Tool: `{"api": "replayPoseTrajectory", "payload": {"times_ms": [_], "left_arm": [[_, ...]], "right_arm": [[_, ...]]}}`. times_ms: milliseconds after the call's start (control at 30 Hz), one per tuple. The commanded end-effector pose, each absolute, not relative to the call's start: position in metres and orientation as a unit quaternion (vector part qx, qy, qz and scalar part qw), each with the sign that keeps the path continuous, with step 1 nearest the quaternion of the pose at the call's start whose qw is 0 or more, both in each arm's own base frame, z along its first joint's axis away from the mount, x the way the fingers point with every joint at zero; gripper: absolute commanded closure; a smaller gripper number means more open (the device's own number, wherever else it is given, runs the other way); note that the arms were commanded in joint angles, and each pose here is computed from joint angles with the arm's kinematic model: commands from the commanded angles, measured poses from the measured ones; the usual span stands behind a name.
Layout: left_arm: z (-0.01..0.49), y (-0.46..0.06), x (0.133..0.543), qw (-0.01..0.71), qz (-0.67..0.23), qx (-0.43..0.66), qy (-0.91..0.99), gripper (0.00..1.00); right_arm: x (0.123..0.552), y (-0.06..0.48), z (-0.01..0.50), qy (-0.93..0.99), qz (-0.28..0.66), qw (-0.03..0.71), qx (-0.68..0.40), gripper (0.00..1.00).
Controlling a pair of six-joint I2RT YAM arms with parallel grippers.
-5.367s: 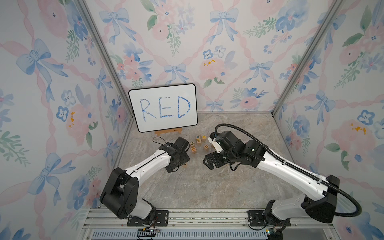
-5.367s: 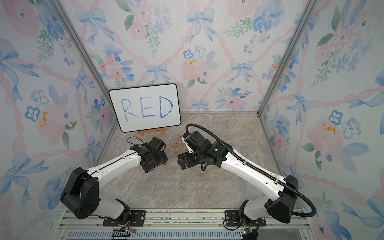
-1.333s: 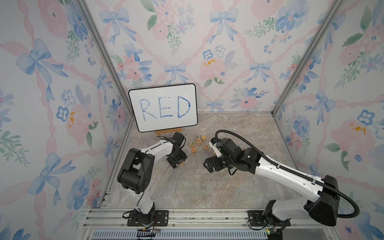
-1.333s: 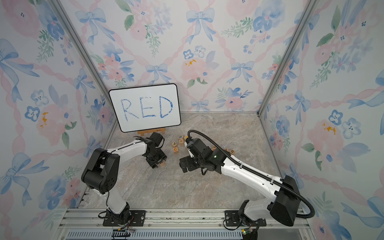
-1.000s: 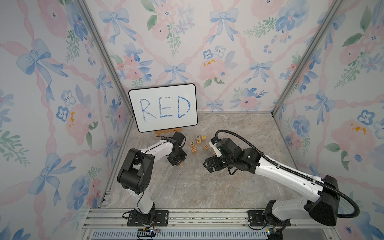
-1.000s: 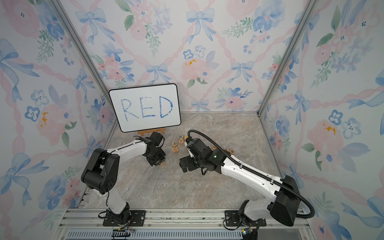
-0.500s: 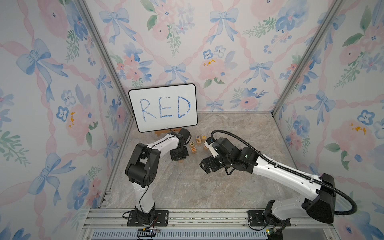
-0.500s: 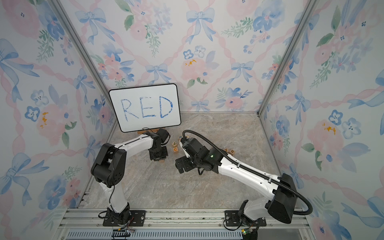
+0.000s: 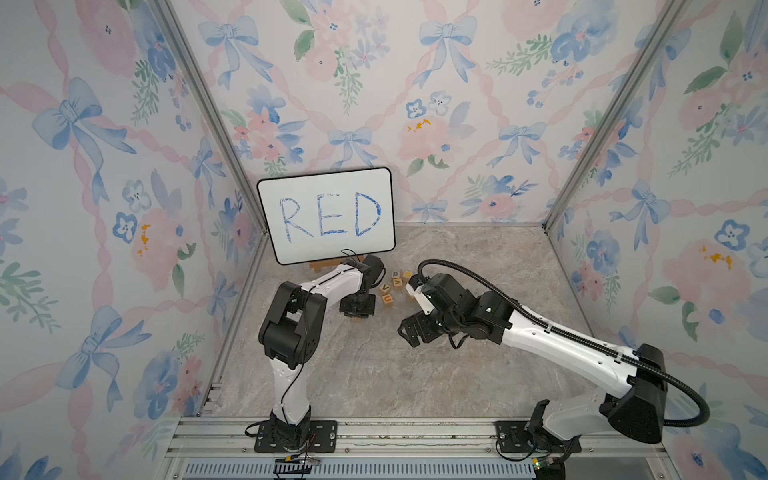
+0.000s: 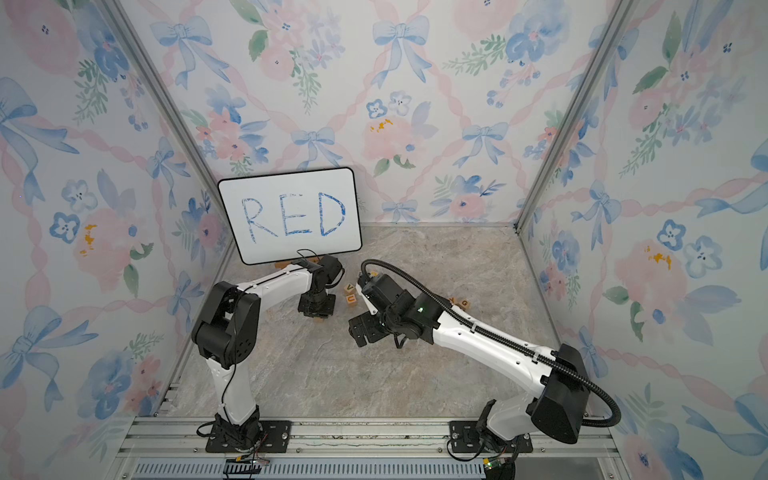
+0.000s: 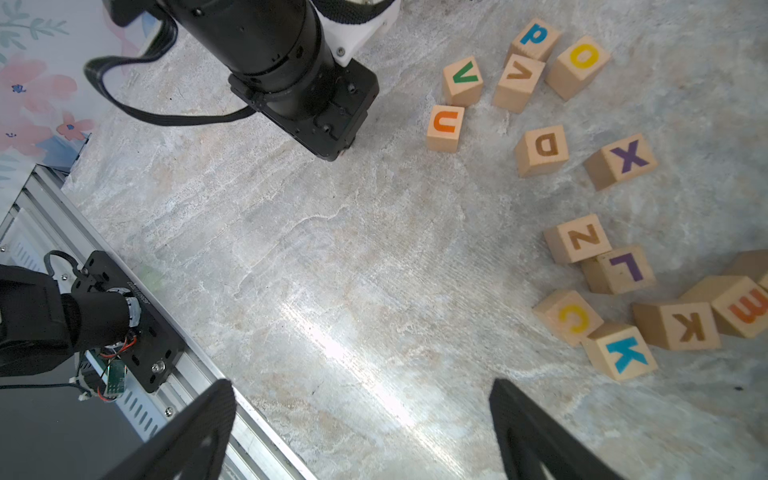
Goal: Assemble the uppercase word "red" with letter blocks
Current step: Place the letter block at the center of the board.
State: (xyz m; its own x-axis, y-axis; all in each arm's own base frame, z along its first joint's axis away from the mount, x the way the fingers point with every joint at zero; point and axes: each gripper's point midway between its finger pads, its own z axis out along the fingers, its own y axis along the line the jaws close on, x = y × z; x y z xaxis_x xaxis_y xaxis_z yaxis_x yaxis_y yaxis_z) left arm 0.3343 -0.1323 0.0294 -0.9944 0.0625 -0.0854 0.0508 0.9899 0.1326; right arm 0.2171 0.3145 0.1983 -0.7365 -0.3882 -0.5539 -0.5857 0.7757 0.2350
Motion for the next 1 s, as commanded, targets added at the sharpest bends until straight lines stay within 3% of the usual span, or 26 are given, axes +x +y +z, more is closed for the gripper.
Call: {"api": "replayPoseTrajectory", "payload": {"times_ms": [0,367,533,600,733,967], "left_arm": [[0.017,-0.129,0.318,0.005,0.068,0.056,0.996,0.75],[0.014,-0.123,0.315,0.005,0.071,0.043,0.997,0.6],[0.017,-0.118,0.317,0.013,0.079,0.041,0.996,0.47],[0.019,-0.117,0.319,0.018,0.083,0.04,0.996,0.36],[0.03,-0.119,0.326,0.038,0.077,0.028,0.996,0.02],[0.058,-0.133,0.345,0.084,0.046,0.006,0.995,0.02]], "right_arm": [[0.213,0.317,0.199,0.908,0.198,0.238,-0.282,0.03],[0.213,0.315,0.196,0.911,0.197,0.237,-0.275,0.03],[0.213,0.312,0.195,0.912,0.195,0.238,-0.272,0.03],[0.213,0.311,0.195,0.912,0.194,0.239,-0.271,0.03],[0.214,0.311,0.194,0.913,0.193,0.239,-0.269,0.03],[0.218,0.307,0.193,0.916,0.191,0.235,-0.262,0.03]]}}
